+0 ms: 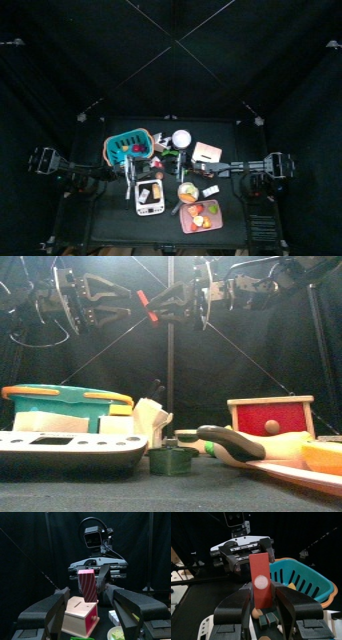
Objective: Hand over salmon
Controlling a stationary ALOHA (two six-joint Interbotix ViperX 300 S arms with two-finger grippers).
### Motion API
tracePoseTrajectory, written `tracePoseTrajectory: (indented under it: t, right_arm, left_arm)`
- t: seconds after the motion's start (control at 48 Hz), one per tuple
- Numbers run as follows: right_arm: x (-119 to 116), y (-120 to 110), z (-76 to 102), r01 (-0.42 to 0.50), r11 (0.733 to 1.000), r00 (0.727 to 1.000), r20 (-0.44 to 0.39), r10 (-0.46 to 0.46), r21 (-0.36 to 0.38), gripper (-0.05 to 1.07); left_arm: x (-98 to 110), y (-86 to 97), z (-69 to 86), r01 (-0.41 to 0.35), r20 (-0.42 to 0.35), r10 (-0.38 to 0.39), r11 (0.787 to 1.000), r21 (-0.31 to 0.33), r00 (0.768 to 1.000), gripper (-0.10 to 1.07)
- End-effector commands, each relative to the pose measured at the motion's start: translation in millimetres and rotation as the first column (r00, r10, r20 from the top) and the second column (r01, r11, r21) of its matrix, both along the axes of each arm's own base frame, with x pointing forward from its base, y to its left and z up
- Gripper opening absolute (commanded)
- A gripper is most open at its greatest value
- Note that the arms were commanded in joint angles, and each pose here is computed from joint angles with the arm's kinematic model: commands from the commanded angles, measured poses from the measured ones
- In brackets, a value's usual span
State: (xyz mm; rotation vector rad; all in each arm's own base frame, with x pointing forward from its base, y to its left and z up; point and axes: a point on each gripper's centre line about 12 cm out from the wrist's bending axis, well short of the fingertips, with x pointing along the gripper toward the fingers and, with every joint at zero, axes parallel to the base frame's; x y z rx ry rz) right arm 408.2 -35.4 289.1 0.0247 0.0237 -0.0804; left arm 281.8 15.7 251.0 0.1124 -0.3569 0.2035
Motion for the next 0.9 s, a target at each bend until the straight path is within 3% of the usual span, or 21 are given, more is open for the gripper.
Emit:
tracePoseTrajectory:
  t: [0.0,0.229,0.688,0.875]
  right_arm:
    - [1,0,18.1,-0.001,1.000,0.999,0.052,0.001,-0.006,0.68]
    - [1,0,18.1,-0.001,1.000,0.999,0.052,0.002,-0.007,0.68]
    - [4,3,14.2,-0.009,1.000,0.999,0.043,0.009,-0.006,0.68]
    - [5,3,14.7,-0.010,1.000,0.999,0.044,0.010,-0.010,0.68]
  left_arm:
    - [10,-1.3,8.0,0.011,0.033,-0.011,1.000,0.008,0.999,0.94]
    - [23,-3.7,4.1,0.034,0.027,-0.035,0.999,0.010,0.999,0.94]
    - [28,-2.1,2.5,0.023,0.073,-0.024,1.000,0.019,0.997,0.93]
    - [28,-2.1,1.6,0.022,0.069,-0.023,1.000,0.020,0.997,0.86]
